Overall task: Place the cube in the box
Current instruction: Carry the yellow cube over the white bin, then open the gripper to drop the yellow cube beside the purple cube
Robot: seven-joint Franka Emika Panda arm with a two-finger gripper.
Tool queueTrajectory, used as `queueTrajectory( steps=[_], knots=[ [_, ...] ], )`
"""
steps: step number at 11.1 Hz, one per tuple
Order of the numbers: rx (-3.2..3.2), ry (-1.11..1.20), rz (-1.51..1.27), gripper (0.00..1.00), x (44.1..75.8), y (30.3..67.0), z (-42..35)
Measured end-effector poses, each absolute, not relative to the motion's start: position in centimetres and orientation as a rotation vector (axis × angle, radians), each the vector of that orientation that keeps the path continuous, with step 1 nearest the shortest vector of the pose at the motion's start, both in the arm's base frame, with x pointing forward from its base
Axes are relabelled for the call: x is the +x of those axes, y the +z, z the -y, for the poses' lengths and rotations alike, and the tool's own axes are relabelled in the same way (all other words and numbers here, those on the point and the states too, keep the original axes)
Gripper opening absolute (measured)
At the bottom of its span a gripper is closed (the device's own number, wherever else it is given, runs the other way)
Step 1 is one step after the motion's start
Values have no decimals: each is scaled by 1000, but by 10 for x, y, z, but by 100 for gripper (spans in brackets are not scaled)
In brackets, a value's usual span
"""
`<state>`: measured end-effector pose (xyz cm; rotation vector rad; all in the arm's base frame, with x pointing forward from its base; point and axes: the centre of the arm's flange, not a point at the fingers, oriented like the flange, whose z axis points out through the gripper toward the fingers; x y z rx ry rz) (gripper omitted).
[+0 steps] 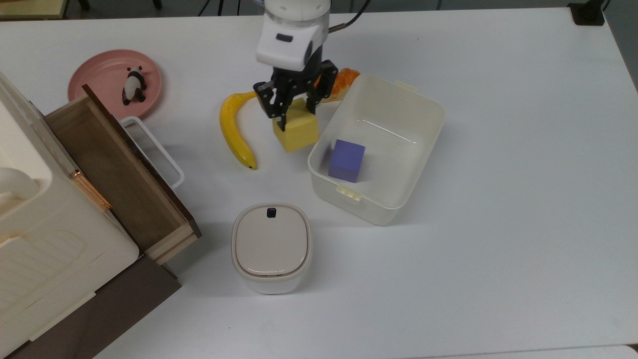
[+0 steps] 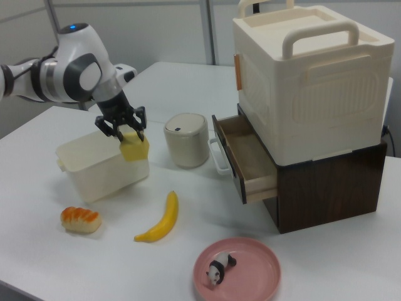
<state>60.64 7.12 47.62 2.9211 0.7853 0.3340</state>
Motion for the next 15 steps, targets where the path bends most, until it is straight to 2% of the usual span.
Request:
queueTrajectory(
  steps=[5,8,9,11,12,15],
  knots=[
    [2887,460,-854,55,599,521,-107],
    [2877,460,-926,55,594,519,-136],
    [2874,458,-949,60,593,517,-145],
    [2870,455,-974,91,591,515,-155],
    [2869,454,-981,100,590,515,-158],
    [2872,445,-983,100,591,511,-158]
  ],
)
